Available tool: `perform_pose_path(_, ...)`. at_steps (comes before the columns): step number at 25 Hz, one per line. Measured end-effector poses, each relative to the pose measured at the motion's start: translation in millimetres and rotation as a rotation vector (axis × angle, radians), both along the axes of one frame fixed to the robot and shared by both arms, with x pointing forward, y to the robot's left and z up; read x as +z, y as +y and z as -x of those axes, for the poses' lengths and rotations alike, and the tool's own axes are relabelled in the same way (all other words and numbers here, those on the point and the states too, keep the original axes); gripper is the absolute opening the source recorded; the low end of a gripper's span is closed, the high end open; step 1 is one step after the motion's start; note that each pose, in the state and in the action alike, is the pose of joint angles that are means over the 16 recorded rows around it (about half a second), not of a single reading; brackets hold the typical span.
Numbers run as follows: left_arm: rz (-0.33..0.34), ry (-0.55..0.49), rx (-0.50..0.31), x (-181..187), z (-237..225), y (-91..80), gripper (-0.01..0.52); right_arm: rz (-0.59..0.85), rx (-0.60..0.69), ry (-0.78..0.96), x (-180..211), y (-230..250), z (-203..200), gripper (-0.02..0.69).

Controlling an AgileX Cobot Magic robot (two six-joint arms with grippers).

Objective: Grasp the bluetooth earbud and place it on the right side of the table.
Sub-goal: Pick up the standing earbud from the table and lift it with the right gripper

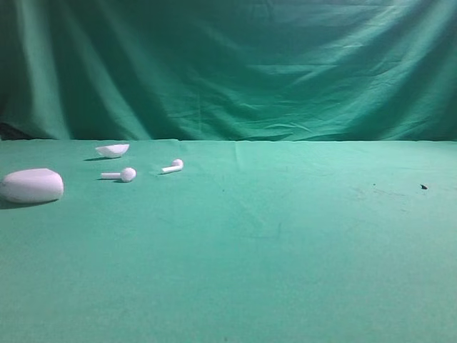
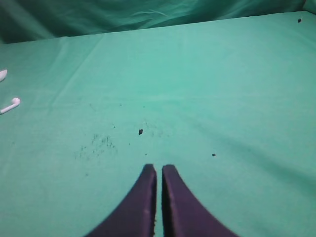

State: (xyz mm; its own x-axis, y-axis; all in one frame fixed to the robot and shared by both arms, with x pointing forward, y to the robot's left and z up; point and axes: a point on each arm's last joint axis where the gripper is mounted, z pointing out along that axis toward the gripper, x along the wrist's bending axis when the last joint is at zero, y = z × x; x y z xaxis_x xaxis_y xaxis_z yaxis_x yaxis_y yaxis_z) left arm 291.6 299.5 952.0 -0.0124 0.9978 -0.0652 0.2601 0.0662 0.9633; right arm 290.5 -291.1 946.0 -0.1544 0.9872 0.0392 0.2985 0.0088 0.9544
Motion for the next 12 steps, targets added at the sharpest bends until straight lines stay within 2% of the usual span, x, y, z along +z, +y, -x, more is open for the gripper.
perform_pose_path(6, 0.000, 0.000, 0.000, 0, 0, 0.0, 0.000, -0.009, 0.001, -0.040, 4, 0, -1, 0.000)
perform_pose_path(12, 0.000, 0.000, 0.000, 0, 0, 0.0, 0.000, -0.057, 0.013, -0.183, 17, 2, -3, 0.000)
